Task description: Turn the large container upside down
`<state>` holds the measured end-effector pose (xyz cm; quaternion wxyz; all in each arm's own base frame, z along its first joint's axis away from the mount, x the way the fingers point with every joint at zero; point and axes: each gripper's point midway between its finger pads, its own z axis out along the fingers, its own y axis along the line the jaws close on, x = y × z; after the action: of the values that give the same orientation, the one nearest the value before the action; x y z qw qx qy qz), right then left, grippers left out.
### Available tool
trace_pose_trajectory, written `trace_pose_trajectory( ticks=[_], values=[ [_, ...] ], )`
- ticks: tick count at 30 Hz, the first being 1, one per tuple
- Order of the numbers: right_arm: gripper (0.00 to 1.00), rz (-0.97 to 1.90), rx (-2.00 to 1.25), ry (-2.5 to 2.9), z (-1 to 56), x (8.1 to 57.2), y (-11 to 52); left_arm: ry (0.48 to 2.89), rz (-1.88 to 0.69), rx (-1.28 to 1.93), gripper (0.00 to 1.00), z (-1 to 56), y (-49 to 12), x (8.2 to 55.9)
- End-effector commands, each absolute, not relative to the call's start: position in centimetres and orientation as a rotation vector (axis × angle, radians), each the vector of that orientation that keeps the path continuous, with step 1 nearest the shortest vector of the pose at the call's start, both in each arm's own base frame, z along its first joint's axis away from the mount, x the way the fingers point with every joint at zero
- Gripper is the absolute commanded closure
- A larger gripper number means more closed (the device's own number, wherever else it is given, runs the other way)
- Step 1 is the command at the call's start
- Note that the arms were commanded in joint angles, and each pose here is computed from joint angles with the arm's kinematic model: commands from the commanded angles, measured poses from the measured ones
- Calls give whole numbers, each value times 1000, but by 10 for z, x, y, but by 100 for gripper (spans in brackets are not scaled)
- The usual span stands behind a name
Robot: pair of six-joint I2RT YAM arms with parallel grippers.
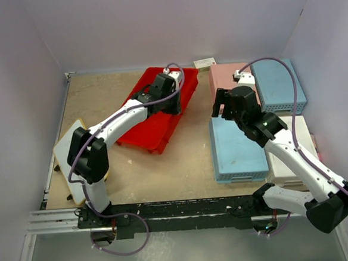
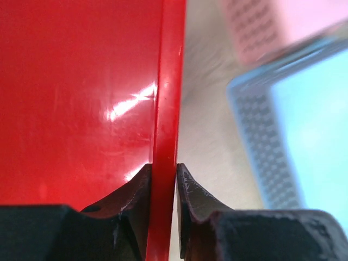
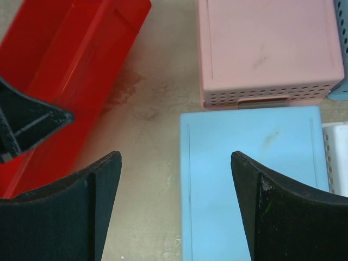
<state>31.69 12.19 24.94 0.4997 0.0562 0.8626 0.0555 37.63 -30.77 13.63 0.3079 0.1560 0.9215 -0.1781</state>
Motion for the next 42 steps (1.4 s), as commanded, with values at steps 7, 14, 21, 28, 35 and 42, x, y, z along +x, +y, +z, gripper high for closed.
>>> trace_pose_trajectory(
  ticks=[7, 14, 21, 28, 35, 42],
  values=[
    [17, 136, 325, 1800, 309, 301, 81, 1817, -1484, 10, 100, 369, -377, 371],
    [17, 106, 386, 1742, 316, 294, 65, 1644, -1665, -194, 100, 397, -352, 377],
    [17, 97, 385, 1768, 309, 294, 65, 1398, -2036, -458, 100, 402, -309, 384],
    [17, 93, 386, 1790, 307, 294, 67, 1477, -1917, -613, 100, 355, -280, 399],
    [17, 99, 377, 1791, 306, 297, 70, 1610, -1733, -734, 100, 293, -237, 407],
    [17, 85, 375, 1800, 304, 298, 69, 1902, -1382, -691, 77, 218, -190, 407]
  ],
)
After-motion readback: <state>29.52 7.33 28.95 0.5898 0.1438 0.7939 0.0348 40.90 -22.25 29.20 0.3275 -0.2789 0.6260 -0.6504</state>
